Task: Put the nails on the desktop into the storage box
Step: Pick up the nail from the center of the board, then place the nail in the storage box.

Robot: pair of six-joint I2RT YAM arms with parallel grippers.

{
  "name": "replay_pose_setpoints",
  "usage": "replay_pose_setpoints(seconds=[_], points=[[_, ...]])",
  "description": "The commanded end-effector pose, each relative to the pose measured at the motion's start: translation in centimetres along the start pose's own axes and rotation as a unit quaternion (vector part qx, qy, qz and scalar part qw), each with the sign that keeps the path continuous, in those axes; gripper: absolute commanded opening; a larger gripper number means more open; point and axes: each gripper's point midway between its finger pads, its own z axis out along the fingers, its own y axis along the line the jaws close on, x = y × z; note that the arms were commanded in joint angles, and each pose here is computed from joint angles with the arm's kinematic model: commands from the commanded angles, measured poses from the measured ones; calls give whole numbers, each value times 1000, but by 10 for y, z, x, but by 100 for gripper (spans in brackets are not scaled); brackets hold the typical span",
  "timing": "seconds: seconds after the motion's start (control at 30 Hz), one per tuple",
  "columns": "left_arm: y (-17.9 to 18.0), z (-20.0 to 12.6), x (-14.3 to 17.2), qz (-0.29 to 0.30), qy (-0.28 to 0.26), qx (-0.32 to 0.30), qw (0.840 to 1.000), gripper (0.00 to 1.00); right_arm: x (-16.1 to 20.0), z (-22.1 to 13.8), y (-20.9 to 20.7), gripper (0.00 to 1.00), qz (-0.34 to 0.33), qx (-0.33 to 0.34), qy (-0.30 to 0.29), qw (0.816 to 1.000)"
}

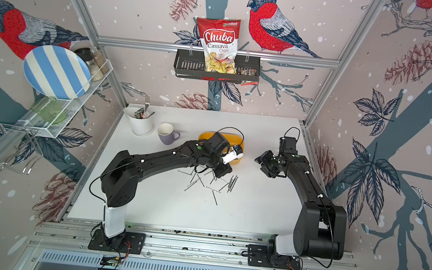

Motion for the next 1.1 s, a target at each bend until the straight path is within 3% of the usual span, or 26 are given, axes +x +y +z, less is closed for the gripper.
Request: replay_pose_setpoints(seconds=[0.0, 0.2, 0.37, 0.7, 1.07], points=[[27, -25, -27, -84, -52, -11, 995, 0, -3, 2, 10, 56, -15, 9, -9, 1000], [97, -54, -45, -223, -111, -35, 968, 0, 4, 6, 35, 58, -85, 34, -9, 996], [133, -42, -49, -287, -114, -33, 951, 0, 14, 6, 49, 58, -144, 72, -12, 987], [160, 8, -66, -345, -119, -3, 931, 0, 20, 3, 63, 58, -186, 80, -26, 979], [176, 44, -48, -412, -133, -2, 901, 0, 11, 5, 66, 58, -213, 91, -30, 972]])
